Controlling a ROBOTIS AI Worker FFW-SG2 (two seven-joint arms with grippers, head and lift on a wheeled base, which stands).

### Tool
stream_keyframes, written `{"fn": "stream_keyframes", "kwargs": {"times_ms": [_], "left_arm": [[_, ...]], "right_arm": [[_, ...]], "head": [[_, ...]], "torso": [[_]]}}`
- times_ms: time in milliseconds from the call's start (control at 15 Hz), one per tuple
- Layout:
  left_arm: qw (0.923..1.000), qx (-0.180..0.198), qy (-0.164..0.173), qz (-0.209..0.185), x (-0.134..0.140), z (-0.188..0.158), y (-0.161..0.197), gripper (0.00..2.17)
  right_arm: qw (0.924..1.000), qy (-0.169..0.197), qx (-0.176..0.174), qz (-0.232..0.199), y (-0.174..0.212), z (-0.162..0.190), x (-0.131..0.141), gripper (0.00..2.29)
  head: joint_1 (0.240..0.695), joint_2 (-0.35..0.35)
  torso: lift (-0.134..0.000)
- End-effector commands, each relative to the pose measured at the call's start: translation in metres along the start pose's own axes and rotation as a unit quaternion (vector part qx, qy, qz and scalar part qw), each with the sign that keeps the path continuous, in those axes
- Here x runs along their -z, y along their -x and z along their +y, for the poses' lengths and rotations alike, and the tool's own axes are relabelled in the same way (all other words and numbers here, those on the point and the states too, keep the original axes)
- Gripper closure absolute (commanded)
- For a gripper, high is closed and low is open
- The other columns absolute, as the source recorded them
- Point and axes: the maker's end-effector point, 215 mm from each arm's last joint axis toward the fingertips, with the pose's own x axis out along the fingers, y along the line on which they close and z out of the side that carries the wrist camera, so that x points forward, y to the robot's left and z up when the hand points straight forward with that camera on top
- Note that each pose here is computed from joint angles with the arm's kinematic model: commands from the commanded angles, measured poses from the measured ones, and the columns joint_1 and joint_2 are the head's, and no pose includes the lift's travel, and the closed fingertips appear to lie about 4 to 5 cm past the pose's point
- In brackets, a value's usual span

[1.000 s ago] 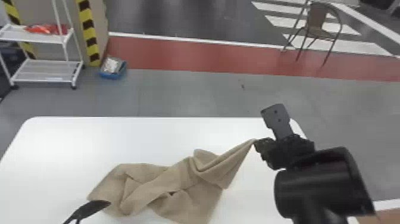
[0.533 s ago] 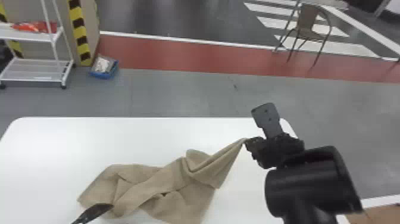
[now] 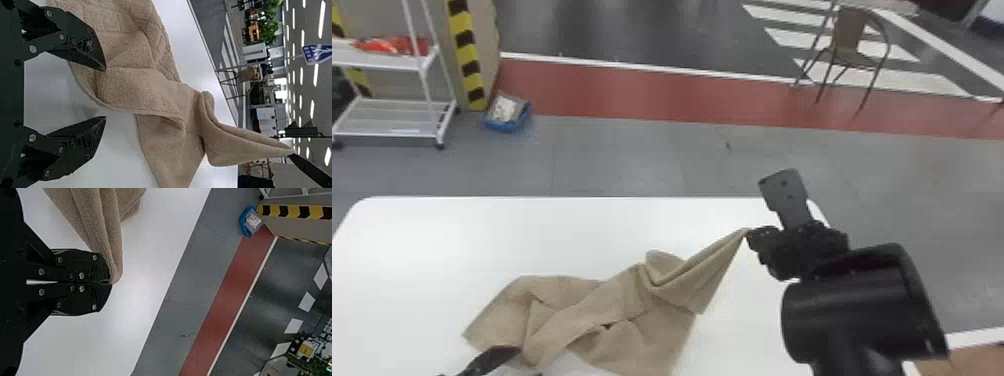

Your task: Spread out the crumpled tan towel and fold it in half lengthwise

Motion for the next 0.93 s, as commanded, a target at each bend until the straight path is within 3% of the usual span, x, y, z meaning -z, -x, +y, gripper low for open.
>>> {"fn": "stream_keyframes", "kwargs": {"times_ms": [0,200,333,400,533,667,867], "left_arm": [[0.9999,-0.010,0.000,0.002,0.001,0.007,0.002,0.52],[0.9994,-0.018,0.015,0.026,0.013,0.015,-0.002,1.25],[0.9989,-0.021,0.020,0.037,0.020,0.020,0.000,1.27],[0.9985,-0.031,0.021,0.039,0.020,0.031,0.004,1.43],[0.9964,-0.063,0.034,0.045,0.015,0.070,0.019,1.44],[0.9937,-0.093,0.047,0.043,0.001,0.112,0.048,1.44],[0.9897,-0.127,0.065,0.007,-0.038,0.156,0.091,1.44]], "right_arm": [[1.0000,0.001,0.000,-0.001,0.000,0.000,0.000,1.67],[1.0000,-0.001,0.001,0.001,0.000,-0.002,0.002,1.67],[1.0000,-0.004,0.004,0.003,0.000,-0.006,0.006,1.67],[0.9999,-0.006,0.008,0.002,0.001,-0.012,0.005,1.67],[0.9997,-0.015,0.020,0.002,0.002,-0.028,0.007,1.67],[0.9992,-0.022,0.033,-0.002,0.006,-0.046,0.005,1.67],[0.9984,-0.029,0.047,-0.010,0.014,-0.065,0.001,1.67]], "head": [[0.695,-0.230],[0.695,-0.219],[0.695,-0.214],[0.695,-0.213],[0.695,-0.209],[0.695,-0.188],[0.695,-0.137]], "torso": [[0.000],[0.000],[0.000],[0.000],[0.000],[0.000],[0.000]]}}
